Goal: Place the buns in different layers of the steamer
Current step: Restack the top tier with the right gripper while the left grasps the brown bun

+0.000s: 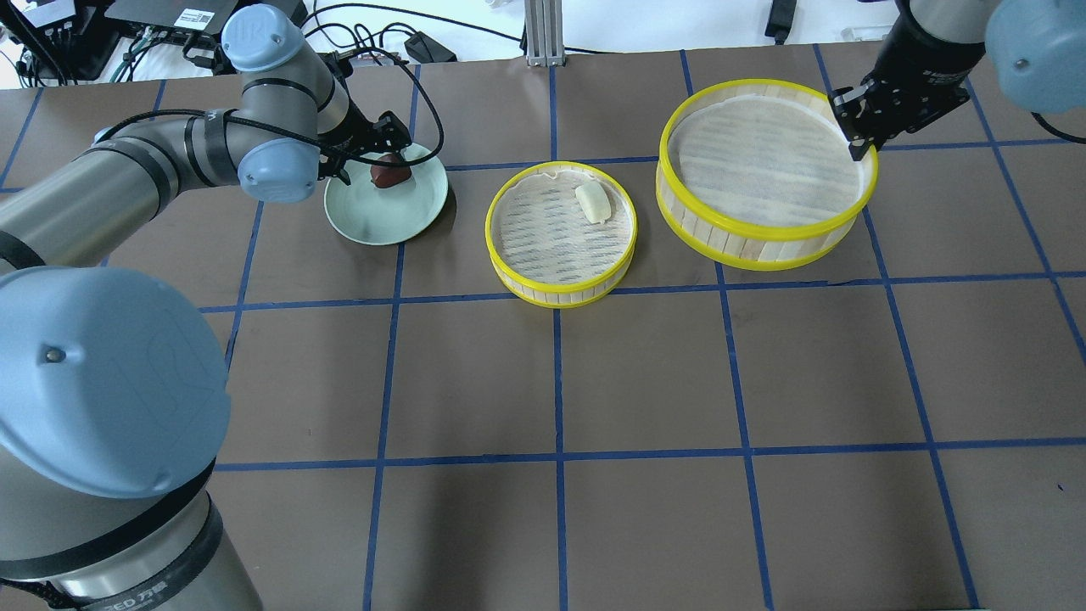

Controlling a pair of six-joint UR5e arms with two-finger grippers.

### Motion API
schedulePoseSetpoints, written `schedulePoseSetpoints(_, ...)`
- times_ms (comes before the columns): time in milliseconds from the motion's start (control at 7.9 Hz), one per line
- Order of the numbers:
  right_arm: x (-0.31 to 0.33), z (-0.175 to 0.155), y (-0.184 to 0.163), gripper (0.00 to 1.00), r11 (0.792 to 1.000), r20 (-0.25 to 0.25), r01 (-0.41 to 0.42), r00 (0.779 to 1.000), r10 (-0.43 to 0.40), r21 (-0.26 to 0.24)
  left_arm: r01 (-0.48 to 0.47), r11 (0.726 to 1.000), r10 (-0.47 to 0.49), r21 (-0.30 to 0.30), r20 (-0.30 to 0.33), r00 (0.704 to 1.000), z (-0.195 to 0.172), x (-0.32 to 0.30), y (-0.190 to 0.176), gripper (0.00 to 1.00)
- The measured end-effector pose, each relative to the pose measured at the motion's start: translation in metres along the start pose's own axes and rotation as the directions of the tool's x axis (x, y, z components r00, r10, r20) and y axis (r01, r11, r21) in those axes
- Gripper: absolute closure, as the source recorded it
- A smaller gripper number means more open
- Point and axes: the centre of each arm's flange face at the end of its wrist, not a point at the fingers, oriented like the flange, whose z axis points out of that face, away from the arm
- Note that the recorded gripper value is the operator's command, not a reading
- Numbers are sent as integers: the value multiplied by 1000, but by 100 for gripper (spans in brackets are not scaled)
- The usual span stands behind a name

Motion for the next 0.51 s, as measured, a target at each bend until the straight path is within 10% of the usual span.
schedulePoseSetpoints(506, -49, 11, -9, 100, 1000, 7, -20, 1000, 20, 16, -1, 1000, 1, 5, -2, 1000, 27, 0, -7, 0)
